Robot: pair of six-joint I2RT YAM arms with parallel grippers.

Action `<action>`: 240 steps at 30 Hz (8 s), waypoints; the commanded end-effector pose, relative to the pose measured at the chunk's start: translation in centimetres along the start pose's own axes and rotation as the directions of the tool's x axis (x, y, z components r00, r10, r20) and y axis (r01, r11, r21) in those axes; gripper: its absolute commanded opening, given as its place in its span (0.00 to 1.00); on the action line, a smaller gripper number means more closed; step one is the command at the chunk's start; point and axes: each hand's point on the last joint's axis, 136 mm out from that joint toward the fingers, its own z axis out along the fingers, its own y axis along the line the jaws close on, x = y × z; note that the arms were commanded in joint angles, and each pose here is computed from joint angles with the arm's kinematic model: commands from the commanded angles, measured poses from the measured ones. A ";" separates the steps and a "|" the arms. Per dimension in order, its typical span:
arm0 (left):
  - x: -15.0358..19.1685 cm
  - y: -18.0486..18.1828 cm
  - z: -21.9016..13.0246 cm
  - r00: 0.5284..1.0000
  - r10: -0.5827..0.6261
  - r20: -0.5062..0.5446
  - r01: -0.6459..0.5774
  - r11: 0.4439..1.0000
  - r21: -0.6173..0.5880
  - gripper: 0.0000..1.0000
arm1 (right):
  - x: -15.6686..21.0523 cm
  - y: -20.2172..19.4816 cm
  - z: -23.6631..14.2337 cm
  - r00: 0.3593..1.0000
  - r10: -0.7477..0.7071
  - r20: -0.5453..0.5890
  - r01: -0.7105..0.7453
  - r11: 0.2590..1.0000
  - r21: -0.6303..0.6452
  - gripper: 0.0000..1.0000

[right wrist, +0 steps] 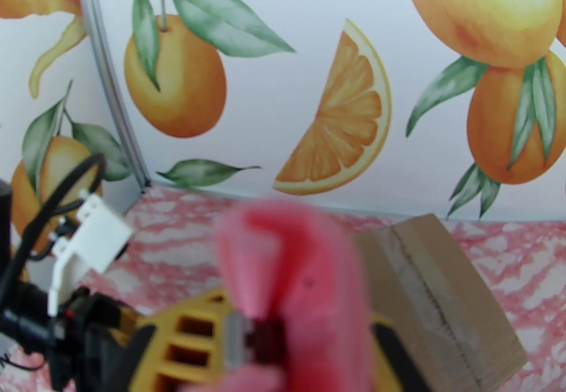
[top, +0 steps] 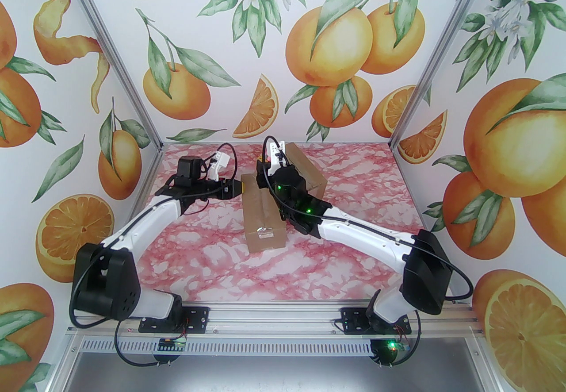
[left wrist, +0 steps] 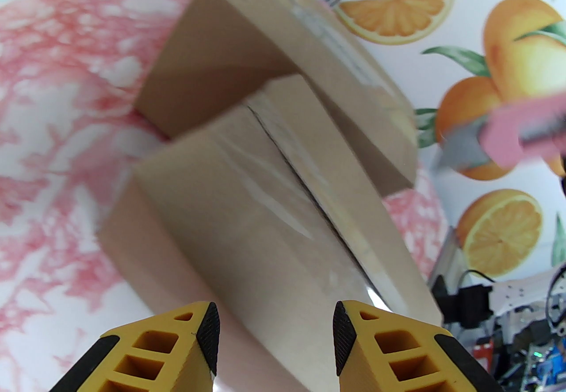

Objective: Unpack the express box

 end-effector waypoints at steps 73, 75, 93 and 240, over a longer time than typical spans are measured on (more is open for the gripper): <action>0.1 2.9 6.0 0.993 0.023 -0.119 -0.020 0.999 0.025 0.57 | 6.5 -0.2 3.5 0.965 -0.256 0.051 0.261 0.954 -0.146 0.00; 0.3 3.1 6.1 0.992 0.018 -0.124 -0.015 1.000 0.023 0.57 | 6.7 -0.3 3.4 0.964 -0.261 0.046 0.265 0.953 -0.146 0.00; 1.8 5.5 6.9 0.988 -0.068 -0.139 0.060 0.997 -0.057 0.48 | 7.9 -0.7 0.6 0.946 -0.325 0.006 0.322 0.934 -0.155 0.00; 4.5 7.2 8.2 0.985 -0.097 -0.140 0.055 0.958 -0.280 0.33 | 10.4 -7.9 -18.9 0.901 -0.358 -0.244 0.322 0.930 -0.176 0.00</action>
